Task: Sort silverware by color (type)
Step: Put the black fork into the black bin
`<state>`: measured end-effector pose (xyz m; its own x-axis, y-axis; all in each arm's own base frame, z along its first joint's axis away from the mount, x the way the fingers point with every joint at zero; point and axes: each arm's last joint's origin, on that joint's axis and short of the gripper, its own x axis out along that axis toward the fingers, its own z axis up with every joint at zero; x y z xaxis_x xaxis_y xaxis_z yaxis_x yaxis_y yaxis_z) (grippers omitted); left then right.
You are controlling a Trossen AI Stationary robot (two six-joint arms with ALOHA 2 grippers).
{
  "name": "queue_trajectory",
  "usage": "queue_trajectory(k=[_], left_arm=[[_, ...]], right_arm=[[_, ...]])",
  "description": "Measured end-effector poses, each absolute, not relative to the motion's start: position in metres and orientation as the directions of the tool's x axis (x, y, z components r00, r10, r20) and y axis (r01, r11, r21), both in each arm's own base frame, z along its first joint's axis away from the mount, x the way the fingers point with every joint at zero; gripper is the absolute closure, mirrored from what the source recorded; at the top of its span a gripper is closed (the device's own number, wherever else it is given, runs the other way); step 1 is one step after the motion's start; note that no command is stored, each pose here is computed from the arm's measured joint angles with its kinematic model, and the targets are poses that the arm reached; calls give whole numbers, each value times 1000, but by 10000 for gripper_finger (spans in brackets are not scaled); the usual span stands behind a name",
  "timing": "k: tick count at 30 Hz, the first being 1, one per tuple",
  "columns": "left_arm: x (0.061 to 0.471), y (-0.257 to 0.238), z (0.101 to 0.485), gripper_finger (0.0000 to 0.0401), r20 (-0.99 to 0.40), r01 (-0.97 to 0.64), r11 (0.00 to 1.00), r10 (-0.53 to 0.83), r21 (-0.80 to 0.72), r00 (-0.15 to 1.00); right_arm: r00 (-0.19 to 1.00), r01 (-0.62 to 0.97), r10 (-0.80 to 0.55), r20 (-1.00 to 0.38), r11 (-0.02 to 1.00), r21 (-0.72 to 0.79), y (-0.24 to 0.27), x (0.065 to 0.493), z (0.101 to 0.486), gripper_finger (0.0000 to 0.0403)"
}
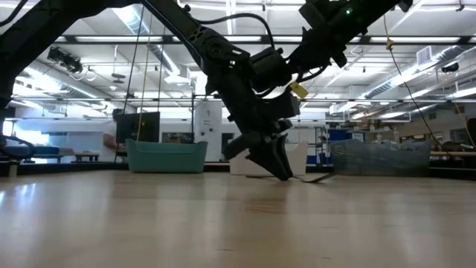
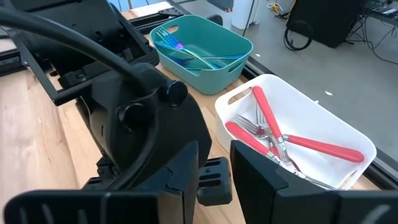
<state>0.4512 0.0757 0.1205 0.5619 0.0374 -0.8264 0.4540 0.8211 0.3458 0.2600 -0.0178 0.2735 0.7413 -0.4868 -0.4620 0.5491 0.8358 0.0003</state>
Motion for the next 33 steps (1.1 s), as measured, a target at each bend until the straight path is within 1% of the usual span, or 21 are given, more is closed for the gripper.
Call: queue_trajectory(k=[9, 13, 18, 21, 25, 33], left_arm=[[455, 86, 116, 321, -802, 412, 827, 77, 383, 592], [454, 95, 95, 321, -831, 414, 843, 67, 343, 552], [452, 102, 88, 322, -846, 412, 855, 57, 316, 530], [452, 102, 89, 338, -846, 416, 853, 54, 315, 530], [454, 97, 94, 387, -841, 436, 844, 33, 313, 540], [460, 86, 108, 400, -862, 456, 834, 44, 310, 505]], right_arm=[[741, 543, -487, -462, 839, -14, -18, 260, 274, 300], [741, 546, -487, -462, 838, -7, -18, 260, 274, 300], [741, 548, -488, -461, 837, -5, -18, 260, 274, 300], [741, 547, -488, -461, 837, -6, -18, 260, 274, 300], [741, 546, -487, -462, 838, -7, -18, 260, 273, 300], [738, 547, -486, -468, 837, -6, -17, 259, 273, 300]])
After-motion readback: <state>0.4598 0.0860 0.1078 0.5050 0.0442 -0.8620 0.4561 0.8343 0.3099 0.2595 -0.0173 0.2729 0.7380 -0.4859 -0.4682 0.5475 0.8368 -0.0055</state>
